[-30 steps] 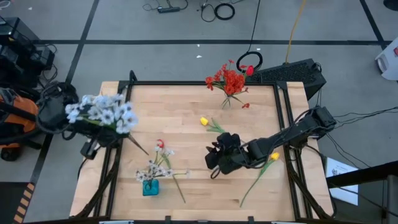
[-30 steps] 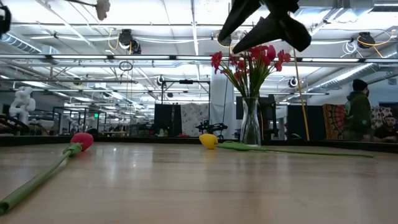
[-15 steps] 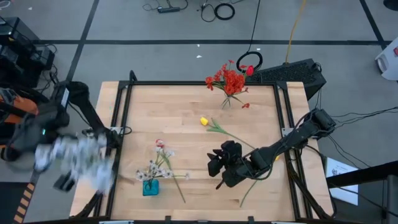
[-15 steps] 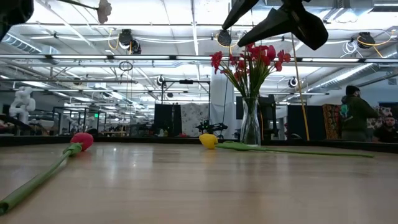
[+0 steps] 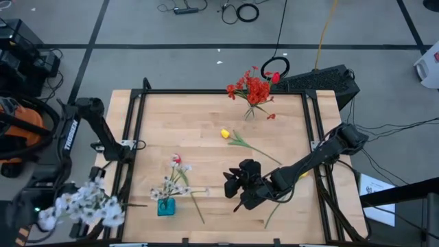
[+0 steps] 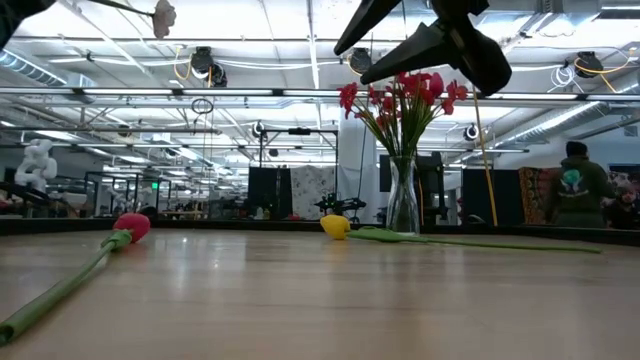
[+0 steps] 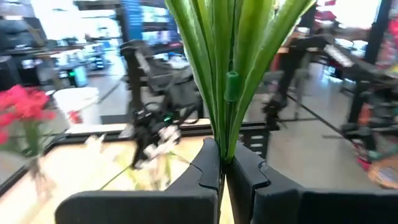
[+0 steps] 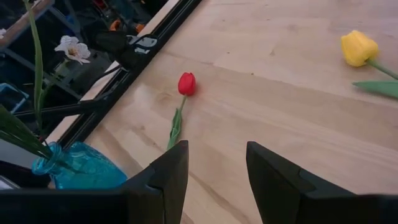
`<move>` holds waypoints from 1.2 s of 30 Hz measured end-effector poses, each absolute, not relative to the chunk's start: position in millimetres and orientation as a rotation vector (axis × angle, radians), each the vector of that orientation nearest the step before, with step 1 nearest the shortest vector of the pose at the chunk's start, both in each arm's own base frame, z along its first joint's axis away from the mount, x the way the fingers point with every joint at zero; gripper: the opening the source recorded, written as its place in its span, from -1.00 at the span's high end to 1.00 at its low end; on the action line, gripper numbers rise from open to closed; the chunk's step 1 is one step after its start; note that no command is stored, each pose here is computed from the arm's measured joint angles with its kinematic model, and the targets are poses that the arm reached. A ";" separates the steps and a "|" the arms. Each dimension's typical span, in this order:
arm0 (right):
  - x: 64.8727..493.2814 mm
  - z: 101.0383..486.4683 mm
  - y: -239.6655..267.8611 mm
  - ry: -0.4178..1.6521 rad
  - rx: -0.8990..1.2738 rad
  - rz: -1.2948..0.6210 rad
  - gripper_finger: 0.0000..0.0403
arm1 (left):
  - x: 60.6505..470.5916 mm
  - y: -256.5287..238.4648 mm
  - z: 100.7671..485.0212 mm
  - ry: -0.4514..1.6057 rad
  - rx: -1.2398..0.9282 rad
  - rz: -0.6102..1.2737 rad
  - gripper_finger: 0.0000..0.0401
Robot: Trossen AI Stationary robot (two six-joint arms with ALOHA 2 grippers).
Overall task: Sort flowers into vase by color
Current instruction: Put the white flower into the blue flower vase
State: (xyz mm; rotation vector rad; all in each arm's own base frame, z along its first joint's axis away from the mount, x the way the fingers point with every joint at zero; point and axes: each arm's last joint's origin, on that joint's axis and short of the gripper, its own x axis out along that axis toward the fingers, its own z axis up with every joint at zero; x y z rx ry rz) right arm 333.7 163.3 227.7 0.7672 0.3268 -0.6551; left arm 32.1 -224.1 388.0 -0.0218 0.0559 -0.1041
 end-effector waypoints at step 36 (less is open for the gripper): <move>342.4 218.0 167.8 0.317 0.718 -0.631 0.24 | 52.8 -211.0 252.5 0.053 -0.227 0.067 0.95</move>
